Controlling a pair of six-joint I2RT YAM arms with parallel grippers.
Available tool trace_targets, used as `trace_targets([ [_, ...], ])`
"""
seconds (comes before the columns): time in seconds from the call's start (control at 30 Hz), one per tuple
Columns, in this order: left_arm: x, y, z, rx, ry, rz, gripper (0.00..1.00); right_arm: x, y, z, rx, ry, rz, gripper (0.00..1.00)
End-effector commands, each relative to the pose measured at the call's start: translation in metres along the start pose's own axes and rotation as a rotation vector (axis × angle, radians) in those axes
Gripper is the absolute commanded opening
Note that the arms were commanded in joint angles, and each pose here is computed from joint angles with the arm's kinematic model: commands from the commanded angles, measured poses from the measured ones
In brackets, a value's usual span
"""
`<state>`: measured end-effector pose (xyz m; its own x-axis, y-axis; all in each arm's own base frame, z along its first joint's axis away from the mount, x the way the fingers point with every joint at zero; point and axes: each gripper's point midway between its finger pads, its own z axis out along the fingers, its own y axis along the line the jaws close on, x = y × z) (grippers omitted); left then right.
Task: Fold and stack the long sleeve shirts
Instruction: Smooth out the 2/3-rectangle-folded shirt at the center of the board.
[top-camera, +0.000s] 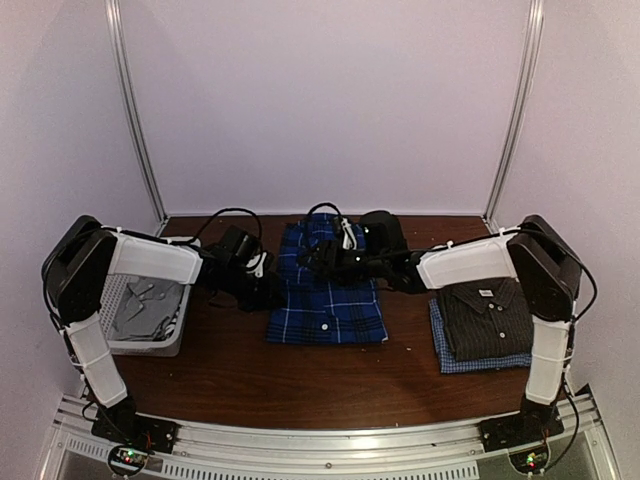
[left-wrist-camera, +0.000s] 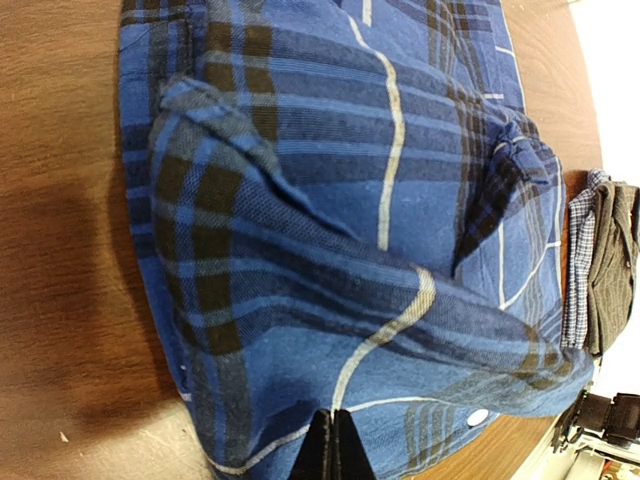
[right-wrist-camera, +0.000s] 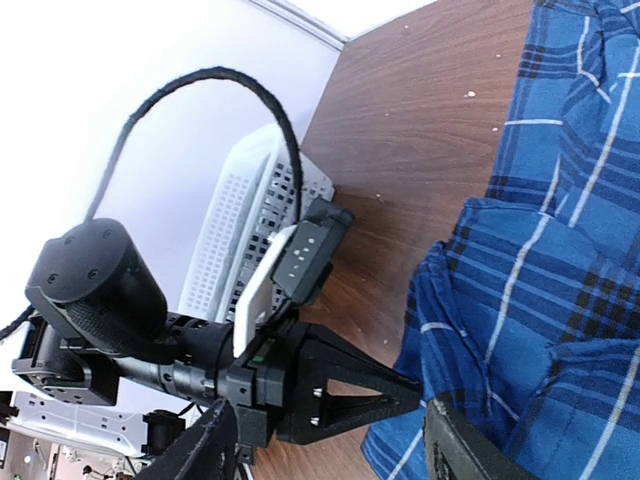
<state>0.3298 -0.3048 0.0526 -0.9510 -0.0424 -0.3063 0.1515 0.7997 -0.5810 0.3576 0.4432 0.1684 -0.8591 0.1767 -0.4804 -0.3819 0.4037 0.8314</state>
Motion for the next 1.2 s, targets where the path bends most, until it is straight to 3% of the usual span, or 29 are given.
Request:
trace_targets([
  [0.0, -0.006, -0.011, -0.007, 0.041, -0.029, 0.025, 0.0, -0.015, -0.011, -0.017, 0.105, -0.028, -0.033, 0.65],
  [0.23, -0.007, -0.012, -0.006, 0.044, -0.027, 0.028, 0.0, 0.022, -0.031, -0.037, 0.131, 0.034, -0.011, 0.72],
  [0.47, -0.007, -0.012, -0.005, 0.042, -0.028, 0.027, 0.0, 0.057, -0.031, -0.028, 0.11, 0.126, -0.028, 0.79],
  [1.17, -0.008, -0.012, -0.004, 0.04, -0.024, 0.024, 0.0, 0.056, -0.008, -0.01, -0.02, 0.153, 0.018, 0.79],
])
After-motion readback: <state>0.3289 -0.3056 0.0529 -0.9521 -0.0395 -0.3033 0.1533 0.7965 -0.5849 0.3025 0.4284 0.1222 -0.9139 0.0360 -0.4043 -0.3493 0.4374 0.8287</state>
